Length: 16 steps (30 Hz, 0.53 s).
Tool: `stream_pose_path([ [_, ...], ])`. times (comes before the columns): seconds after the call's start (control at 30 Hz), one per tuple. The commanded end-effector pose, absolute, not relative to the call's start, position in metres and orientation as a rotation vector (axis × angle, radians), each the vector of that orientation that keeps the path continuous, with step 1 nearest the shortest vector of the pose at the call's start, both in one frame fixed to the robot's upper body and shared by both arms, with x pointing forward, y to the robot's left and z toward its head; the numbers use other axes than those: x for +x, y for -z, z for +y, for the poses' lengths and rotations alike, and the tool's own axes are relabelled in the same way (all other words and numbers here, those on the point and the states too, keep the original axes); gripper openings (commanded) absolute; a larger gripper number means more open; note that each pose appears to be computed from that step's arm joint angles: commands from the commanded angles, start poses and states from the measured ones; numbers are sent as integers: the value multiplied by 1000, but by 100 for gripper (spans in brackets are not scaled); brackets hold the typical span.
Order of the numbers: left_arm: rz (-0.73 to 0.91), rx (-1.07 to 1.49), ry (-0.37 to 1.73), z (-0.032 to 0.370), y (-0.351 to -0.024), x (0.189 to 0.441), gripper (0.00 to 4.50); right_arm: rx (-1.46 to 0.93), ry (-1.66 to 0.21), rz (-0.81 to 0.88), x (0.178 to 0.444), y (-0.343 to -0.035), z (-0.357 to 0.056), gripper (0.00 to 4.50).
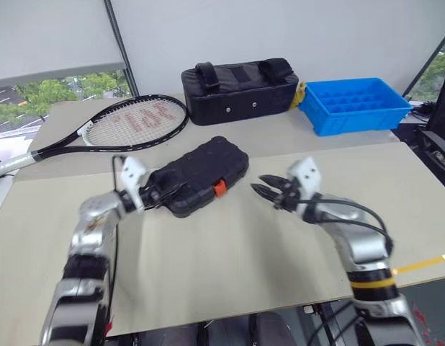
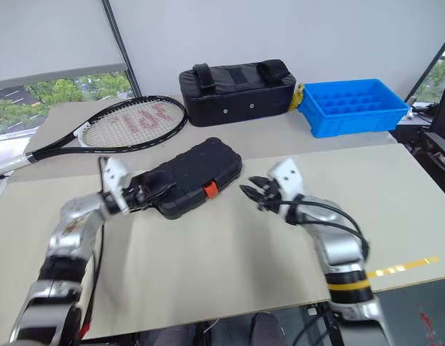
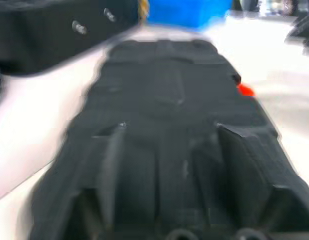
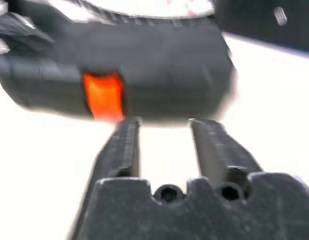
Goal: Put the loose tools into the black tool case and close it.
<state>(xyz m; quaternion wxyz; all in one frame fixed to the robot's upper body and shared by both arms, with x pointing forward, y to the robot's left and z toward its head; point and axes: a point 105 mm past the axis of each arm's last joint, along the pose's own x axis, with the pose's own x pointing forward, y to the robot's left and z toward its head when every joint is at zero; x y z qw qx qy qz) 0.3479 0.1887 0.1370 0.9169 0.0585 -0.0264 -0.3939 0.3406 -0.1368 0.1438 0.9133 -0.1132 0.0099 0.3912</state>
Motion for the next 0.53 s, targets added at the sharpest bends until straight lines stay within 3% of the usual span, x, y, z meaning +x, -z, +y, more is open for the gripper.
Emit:
stream_pose_path([
  [0.03, -51, 100, 805, 194, -140, 313, 450, -239, -841, -42, 330, -146, -169, 349],
  [0.13, -3, 112, 767, 202, -130, 289, 450, -239, -817, -25, 327, -137, -196, 442],
  [0.3, 98, 172, 686, 216, -105, 267, 450, -255, -787, -26, 323, -128, -223, 442],
  [0.53, 133, 191, 649, 219, -88, 262, 450, -236, -820, -33, 315, -119, -230, 442],
])
